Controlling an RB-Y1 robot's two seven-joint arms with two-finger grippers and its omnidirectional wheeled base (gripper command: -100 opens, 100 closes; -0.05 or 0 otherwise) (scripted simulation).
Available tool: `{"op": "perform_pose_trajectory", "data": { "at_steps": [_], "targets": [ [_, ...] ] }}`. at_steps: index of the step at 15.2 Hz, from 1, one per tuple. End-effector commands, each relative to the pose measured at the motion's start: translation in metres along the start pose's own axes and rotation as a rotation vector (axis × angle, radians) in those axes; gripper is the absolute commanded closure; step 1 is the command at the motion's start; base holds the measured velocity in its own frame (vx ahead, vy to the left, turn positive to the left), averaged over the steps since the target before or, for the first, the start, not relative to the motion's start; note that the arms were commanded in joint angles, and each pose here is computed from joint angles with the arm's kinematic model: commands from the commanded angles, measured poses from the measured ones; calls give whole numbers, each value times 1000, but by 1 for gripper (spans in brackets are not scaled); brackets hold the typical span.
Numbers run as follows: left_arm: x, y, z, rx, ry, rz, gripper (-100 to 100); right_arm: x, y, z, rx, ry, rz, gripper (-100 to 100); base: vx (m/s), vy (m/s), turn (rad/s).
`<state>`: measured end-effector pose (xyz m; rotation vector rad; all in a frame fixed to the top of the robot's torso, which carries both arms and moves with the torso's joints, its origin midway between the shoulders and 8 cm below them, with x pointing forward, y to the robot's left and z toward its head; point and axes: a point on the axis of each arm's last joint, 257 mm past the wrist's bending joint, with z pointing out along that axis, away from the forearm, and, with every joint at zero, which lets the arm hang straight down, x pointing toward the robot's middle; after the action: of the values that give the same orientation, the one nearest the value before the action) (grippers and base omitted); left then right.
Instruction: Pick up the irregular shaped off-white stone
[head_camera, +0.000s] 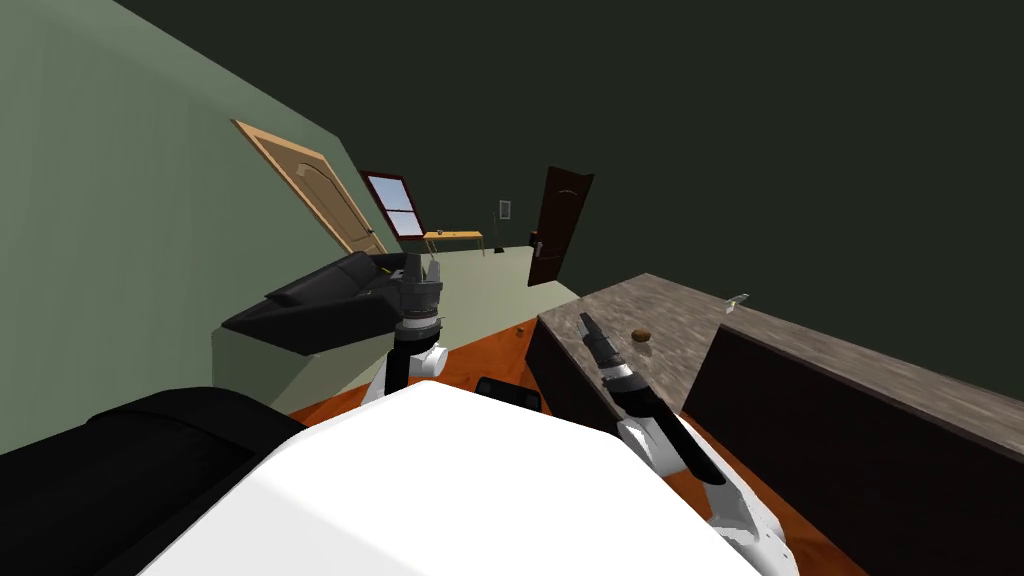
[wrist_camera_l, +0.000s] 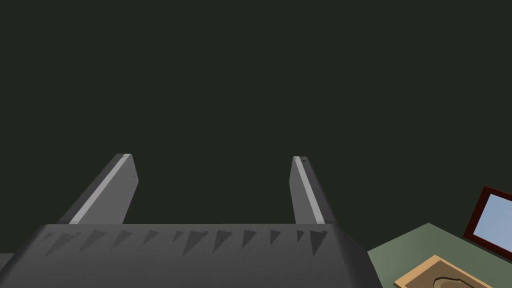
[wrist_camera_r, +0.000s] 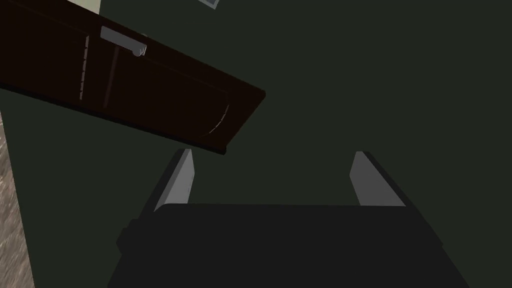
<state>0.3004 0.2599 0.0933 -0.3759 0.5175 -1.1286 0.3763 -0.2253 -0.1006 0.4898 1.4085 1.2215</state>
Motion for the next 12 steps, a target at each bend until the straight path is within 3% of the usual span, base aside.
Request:
{"op": "perform_pose_trajectory", "data": {
  "at_steps": [1,2,4,5,7,8,10,11,12],
  "targets": [
    [0,0,0,0,0,0,0,2,-6,-2,24,36,-22,-100,24,12,30],
    [0,0,0,0,0,0,0,6,-23,-6,76,58,-15,-100,32,17,77],
    [0,0,0,0,0,0,0,8,-24,-8,83,88,-41,-100,32,17,61],
    [0,0,0,0,0,0,0,12,-42,-14,136,112,-35,-100,37,22,94],
    [0,0,0,0,0,0,0,12,-43,-16,143,140,-62,-100,35,18,57],
    [0,0,0,0,0,0,0,16,-61,-23,199,170,-62,-100,31,21,80],
    [0,0,0,0,0,0,0,16,-62,-25,205,192,-83,-100,37,15,61],
    [0,0,0,0,0,0,0,19,-80,-34,263,223,-86,-100,42,15,63],
    [0,0,0,0,0,0,0,19,-81,-35,267,239,-102,-100,45,18,86]
  ]
}}
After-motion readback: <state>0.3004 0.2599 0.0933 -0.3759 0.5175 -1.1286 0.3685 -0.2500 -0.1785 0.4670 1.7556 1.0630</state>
